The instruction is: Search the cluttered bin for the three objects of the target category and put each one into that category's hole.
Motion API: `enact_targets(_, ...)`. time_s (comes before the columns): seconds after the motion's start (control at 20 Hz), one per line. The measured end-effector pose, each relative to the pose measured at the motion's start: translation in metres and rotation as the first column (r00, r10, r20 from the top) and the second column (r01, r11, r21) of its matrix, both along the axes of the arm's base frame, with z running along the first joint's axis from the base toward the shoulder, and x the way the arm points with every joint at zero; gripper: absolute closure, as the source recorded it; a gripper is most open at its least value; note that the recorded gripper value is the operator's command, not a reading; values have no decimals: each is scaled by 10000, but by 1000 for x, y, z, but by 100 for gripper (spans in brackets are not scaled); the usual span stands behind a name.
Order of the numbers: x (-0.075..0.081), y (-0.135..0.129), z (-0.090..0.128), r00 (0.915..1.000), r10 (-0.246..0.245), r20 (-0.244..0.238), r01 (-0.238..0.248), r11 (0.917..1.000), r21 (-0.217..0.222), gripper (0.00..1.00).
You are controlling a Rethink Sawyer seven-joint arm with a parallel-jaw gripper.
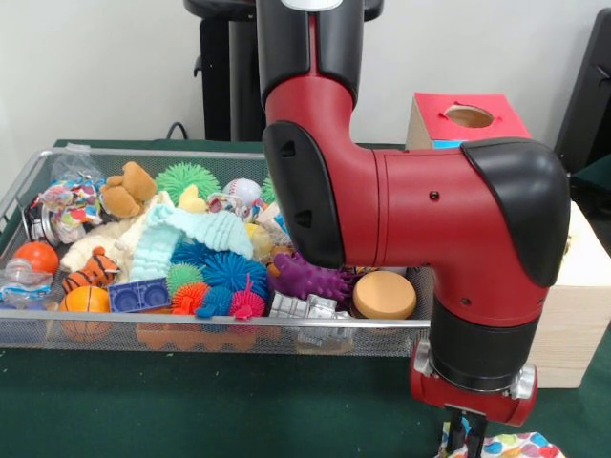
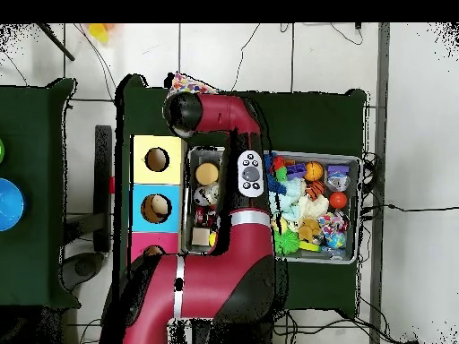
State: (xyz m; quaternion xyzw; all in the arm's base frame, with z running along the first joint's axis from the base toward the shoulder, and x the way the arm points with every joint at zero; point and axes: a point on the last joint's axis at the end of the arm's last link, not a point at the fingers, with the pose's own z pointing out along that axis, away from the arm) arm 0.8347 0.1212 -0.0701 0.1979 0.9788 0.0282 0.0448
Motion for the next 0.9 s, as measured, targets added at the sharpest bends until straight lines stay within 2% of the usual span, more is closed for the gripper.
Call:
enact_targets(0.35, 0, 1, 7, 10000, 16, -23, -16, 10000, 6, 100)
enact_targets(0.6, 5, 3, 52, 10000, 67, 24, -67, 10000, 32, 100)
enact_targets(0.65, 6, 3, 54, 10000, 70, 30, -70, 10000, 32, 100)
enact_targets(0.75, 13, 3, 83, 9998, 81, 205, -82, 10000, 24, 100)
enact_targets(0.9, 21, 3, 109, 9988, 86, 484, -87, 10000, 9, 100)
